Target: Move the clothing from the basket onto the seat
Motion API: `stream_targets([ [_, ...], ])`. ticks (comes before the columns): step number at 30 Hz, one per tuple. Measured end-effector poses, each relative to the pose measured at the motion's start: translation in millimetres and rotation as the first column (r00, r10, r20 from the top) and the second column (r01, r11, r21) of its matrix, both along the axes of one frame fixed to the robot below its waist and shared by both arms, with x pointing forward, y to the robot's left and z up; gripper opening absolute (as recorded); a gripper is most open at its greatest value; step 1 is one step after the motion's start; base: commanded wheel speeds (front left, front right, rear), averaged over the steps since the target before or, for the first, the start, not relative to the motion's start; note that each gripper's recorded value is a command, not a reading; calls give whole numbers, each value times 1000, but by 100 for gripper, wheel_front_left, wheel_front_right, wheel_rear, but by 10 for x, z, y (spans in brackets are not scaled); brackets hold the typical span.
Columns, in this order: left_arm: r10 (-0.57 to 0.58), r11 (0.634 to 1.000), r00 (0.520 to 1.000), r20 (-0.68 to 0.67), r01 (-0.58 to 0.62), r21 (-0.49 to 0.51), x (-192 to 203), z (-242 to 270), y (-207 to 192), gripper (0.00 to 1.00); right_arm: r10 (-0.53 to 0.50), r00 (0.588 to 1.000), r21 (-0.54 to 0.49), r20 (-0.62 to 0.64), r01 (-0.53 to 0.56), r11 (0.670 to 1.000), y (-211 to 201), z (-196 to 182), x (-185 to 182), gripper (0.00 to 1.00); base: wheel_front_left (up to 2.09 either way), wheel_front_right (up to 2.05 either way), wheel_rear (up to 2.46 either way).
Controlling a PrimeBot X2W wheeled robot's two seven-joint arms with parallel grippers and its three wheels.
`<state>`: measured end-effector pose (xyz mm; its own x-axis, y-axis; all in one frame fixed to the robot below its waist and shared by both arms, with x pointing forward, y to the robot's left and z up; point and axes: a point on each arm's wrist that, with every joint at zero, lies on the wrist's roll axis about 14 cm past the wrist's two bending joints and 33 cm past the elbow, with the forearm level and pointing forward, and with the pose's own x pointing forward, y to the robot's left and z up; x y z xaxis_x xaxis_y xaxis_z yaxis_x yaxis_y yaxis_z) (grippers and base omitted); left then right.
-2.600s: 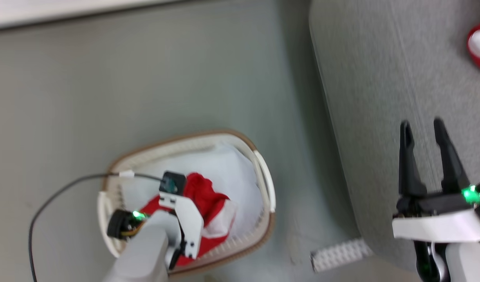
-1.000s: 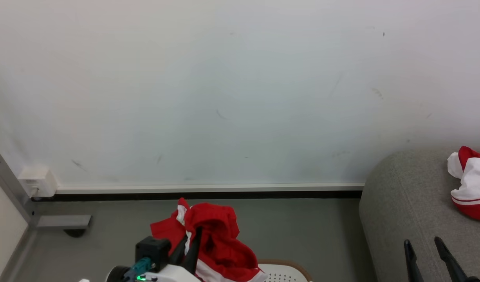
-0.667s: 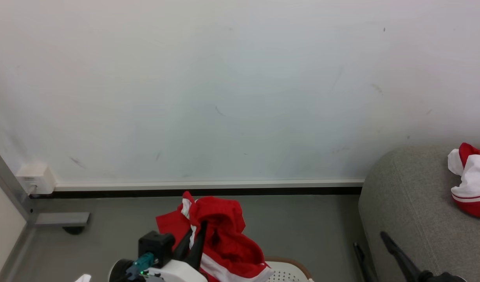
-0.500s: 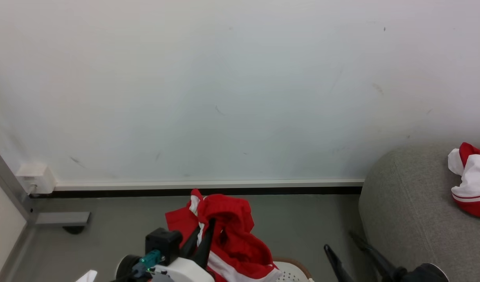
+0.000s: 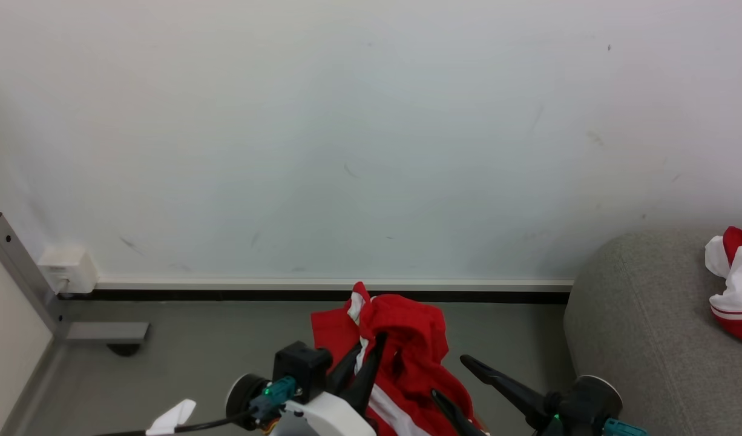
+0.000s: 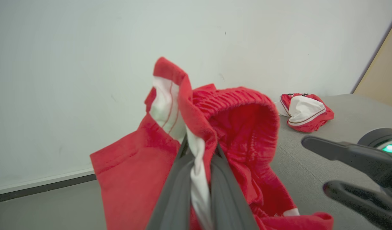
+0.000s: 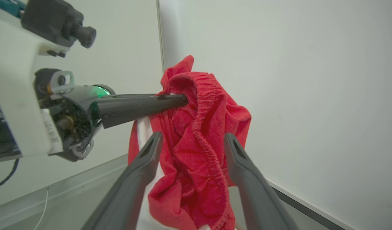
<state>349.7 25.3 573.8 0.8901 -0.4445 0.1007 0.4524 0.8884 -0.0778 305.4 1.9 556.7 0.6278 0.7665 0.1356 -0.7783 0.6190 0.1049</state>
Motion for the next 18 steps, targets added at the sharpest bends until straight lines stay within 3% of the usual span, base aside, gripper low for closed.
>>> stream_targets([
  [8, -46, 999, 999, -1, 46, 8, -61, 9, -144, 0, 69, 997, -16, -46, -70, 997, 106, -53, -27, 100, 0, 0, 0],
  [18, -109, 994, 994, -6, 109, 1, -120, 59, -371, 0, 142, 989, -128, -43, -146, 981, 231, -208, -56, 100, 0, 0, 0],
])
